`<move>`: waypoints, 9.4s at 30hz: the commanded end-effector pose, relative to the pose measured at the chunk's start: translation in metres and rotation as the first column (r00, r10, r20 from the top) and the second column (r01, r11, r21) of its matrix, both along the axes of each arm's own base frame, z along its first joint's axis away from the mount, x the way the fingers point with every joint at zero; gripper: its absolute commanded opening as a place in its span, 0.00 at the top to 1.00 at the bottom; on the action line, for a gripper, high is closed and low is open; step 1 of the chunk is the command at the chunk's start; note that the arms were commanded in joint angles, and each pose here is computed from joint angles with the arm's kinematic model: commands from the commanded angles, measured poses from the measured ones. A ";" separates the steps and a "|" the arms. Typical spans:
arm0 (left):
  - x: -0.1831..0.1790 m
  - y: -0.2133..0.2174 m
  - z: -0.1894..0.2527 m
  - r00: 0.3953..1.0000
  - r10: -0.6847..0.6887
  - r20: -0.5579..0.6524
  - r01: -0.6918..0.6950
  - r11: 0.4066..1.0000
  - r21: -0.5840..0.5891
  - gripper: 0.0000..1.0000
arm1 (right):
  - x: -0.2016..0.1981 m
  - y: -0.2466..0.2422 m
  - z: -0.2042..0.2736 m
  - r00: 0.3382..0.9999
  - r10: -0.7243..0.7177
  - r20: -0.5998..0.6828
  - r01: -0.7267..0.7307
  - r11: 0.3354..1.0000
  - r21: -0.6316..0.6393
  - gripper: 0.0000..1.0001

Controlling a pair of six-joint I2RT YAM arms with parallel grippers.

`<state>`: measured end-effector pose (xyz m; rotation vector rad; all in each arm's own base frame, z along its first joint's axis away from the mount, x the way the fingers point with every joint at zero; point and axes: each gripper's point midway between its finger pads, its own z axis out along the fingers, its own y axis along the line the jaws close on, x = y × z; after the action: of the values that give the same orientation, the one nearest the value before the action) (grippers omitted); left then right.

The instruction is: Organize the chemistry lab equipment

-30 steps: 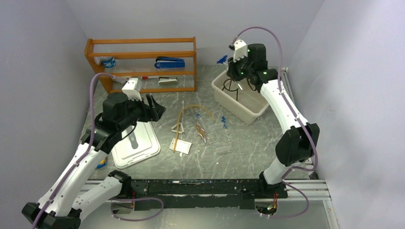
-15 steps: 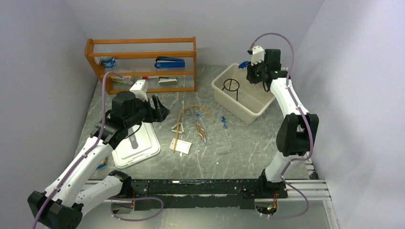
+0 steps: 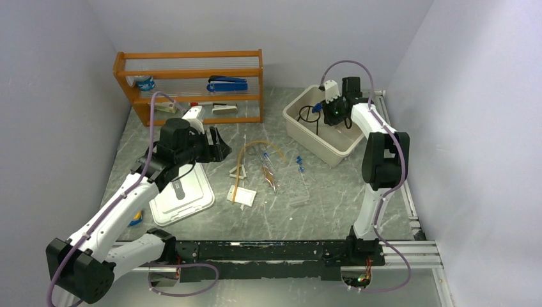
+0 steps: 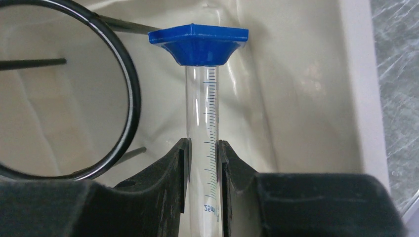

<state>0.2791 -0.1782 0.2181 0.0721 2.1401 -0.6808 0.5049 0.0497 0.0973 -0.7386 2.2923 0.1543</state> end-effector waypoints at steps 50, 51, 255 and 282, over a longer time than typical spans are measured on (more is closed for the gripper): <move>-0.001 0.038 -0.020 0.979 0.201 -0.015 -0.199 0.976 0.086 0.08 | -0.092 0.146 0.137 0.842 -0.538 0.050 0.468 0.773 0.429 0.43; -0.001 0.043 -0.017 0.975 0.221 0.003 -0.220 0.971 0.090 0.08 | -0.102 0.165 0.131 0.849 -0.528 0.017 0.460 0.754 0.470 0.44; -0.008 0.065 -0.026 0.953 0.301 0.032 -0.302 0.944 0.130 0.11 | -0.149 0.263 -0.087 0.968 -0.183 -0.173 0.184 0.983 -0.013 0.56; -0.009 0.069 -0.024 0.948 0.316 0.038 -0.318 0.939 0.131 0.12 | -0.141 0.280 0.046 0.996 -0.083 0.019 0.079 0.982 0.173 0.88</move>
<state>0.2709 -0.1124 0.1920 -0.1752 2.1272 -0.3544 0.3599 0.3259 0.0983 -0.5197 2.3499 0.2810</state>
